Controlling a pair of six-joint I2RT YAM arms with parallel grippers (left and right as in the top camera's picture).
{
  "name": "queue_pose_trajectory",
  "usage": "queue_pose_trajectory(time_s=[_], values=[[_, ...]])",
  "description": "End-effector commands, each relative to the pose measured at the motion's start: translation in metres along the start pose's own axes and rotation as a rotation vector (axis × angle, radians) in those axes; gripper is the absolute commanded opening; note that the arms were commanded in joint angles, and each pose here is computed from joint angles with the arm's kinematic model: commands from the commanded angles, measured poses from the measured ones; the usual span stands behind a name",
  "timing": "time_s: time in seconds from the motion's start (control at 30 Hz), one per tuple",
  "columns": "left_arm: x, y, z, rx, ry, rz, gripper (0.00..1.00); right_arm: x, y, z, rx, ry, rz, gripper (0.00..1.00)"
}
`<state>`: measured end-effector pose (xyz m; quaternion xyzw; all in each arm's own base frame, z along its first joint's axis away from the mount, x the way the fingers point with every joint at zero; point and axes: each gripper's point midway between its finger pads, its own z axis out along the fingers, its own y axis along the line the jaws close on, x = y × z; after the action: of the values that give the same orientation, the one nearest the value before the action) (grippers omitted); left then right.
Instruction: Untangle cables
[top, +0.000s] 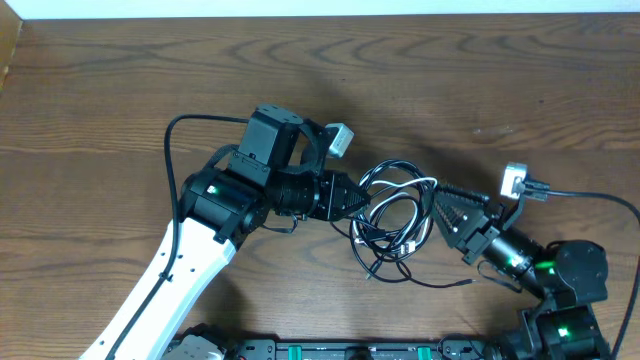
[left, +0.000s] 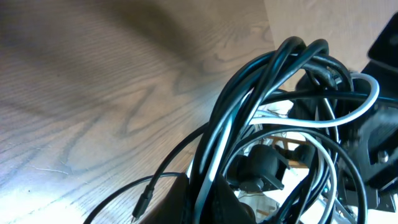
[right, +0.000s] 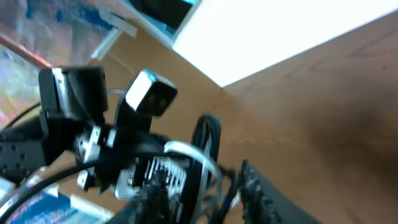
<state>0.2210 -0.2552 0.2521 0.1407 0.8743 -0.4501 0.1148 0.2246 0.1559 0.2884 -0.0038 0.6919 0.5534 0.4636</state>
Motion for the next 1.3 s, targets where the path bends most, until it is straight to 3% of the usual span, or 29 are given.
queue_pose_trajectory(time_s=[0.0,0.17,0.5,0.63,0.97,1.13,1.27], values=[[0.003,-0.003,0.001,0.02,0.017,-0.01,0.08,-0.008,0.001,0.005,-0.003,-0.022,-0.017,0.3],[0.004,-0.002,0.001,0.017,0.021,-0.014,0.08,-0.01,-0.004,0.012,-0.005,-0.017,-0.015,0.16],[0.005,-0.002,0.001,0.015,0.025,-0.018,0.08,-0.006,-0.018,0.019,0.031,0.007,-0.055,0.01],[0.01,0.0,0.001,0.006,0.042,-0.036,0.08,-0.025,-0.04,0.016,0.16,-0.097,-0.155,0.01],[0.031,0.011,-0.001,-0.039,0.115,-0.063,0.08,-0.066,-0.087,-0.009,0.467,-0.336,-0.186,0.01],[0.028,0.021,-0.002,-0.097,0.095,-0.063,0.08,-0.064,-0.12,-0.029,0.654,-0.368,-0.155,0.02],[0.019,0.032,-0.002,-0.162,0.05,-0.044,0.08,-0.047,-0.122,-0.023,0.632,-0.282,-0.132,0.07]])
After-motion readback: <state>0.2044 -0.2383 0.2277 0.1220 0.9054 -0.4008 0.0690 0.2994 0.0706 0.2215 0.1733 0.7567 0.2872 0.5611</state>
